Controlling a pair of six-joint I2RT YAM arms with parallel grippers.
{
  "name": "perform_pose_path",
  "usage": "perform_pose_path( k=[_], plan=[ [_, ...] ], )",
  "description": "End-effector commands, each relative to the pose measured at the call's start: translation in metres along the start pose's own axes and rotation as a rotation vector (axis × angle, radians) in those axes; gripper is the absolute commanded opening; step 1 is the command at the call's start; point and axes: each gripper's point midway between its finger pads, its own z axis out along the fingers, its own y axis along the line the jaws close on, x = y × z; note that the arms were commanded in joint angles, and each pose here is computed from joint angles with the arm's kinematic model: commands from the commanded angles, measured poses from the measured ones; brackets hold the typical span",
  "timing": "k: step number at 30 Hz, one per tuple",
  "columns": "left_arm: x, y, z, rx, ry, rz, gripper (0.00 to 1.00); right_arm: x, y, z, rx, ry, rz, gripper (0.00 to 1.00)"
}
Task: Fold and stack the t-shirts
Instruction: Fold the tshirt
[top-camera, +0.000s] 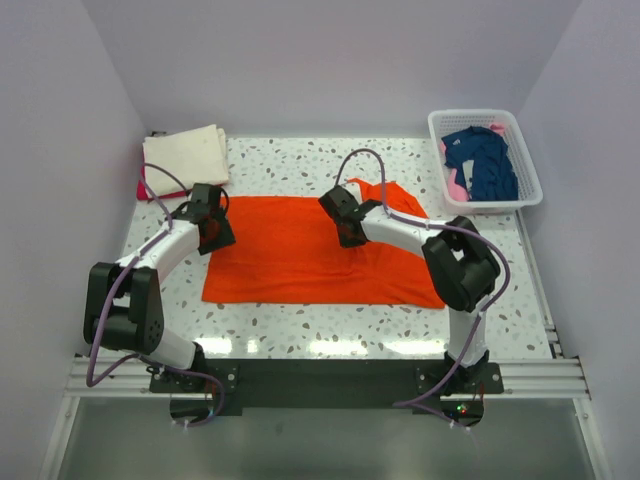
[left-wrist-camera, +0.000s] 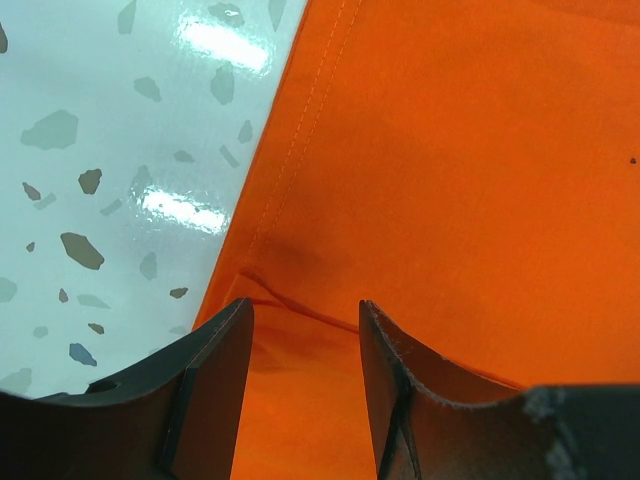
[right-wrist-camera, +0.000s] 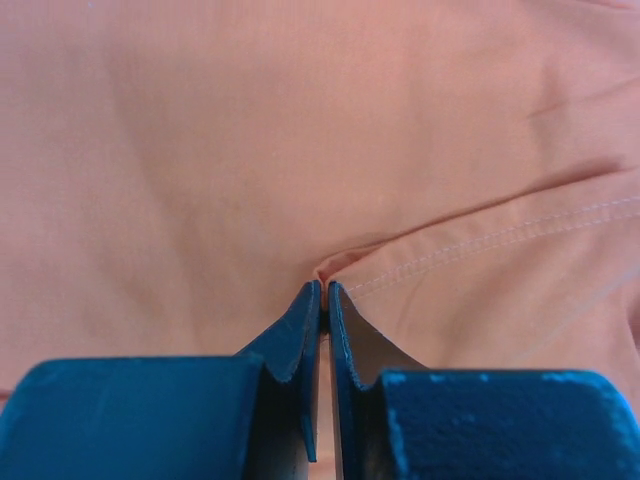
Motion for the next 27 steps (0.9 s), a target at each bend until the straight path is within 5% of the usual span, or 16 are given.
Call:
perform_pose_path(
  k=[1, 27],
  plan=[
    [-0.012, 0.001, -0.006, 0.005, -0.054, 0.003, 0.51, -0.025, -0.012, -0.028, 0.022, -0.095, 0.07, 0.05],
    [-0.005, 0.019, 0.001, -0.095, -0.035, -0.039, 0.49, -0.018, -0.027, -0.018, 0.098, -0.093, 0.103, 0.07]
  ],
)
